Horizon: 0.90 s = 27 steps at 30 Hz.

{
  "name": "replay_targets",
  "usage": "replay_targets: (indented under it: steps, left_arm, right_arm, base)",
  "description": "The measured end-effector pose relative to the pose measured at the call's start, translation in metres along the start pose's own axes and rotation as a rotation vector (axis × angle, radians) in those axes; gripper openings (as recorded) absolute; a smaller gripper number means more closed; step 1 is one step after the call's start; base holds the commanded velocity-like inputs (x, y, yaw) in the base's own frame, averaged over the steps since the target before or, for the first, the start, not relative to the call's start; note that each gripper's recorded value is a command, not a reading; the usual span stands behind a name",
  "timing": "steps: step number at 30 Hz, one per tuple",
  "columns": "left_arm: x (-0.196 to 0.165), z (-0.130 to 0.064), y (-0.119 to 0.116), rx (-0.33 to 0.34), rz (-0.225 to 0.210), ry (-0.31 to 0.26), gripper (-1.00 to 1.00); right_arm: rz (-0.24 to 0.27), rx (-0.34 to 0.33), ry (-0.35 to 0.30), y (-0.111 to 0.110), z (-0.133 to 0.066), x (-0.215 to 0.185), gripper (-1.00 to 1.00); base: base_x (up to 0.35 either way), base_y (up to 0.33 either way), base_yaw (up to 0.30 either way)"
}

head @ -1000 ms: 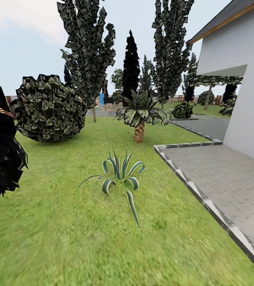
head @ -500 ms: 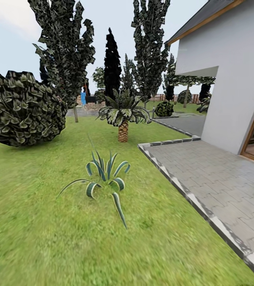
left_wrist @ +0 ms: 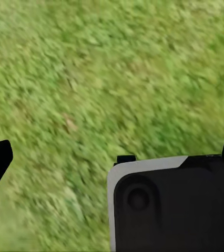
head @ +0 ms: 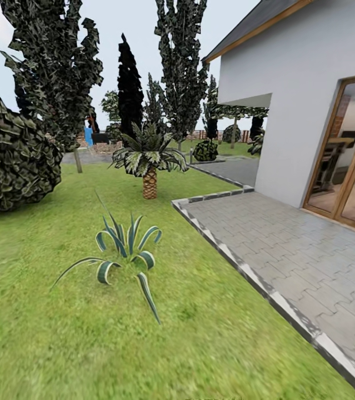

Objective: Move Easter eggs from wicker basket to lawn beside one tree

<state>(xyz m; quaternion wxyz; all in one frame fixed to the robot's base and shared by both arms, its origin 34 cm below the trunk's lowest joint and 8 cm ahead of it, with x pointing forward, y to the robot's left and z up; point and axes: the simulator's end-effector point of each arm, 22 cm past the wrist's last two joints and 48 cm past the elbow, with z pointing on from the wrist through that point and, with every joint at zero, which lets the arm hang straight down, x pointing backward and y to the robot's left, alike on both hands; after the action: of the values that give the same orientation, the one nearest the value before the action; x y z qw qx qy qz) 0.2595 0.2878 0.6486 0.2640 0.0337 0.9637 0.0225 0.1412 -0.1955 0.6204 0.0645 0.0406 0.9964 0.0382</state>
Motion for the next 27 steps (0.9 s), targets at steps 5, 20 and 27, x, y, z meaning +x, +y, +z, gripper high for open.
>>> replay_targets:
  steps: [5, 20, 27]
  left_arm:
    - [0.0008, -0.0001, -0.0001, 0.000, 0.000, 0.002, 1.00]
    - [0.0032, -0.0005, -0.0002, 0.001, 0.000, 0.008, 1.00]
    - [0.0044, -0.0006, -0.0003, 0.001, 0.000, 0.012, 1.00]
  right_arm:
    - [0.000, 0.000, 0.002, 0.0000, 0.0000, 0.0008, 1.00]
    - [0.001, 0.000, 0.008, -0.0001, -0.0002, 0.0031, 1.00]
    - [0.001, 0.000, 0.011, -0.0002, -0.0002, 0.0042, 1.00]
  base:
    - [0.002, 0.000, -0.279]
    - [0.000, 0.000, -0.280]
    - [0.000, 0.000, -0.280]
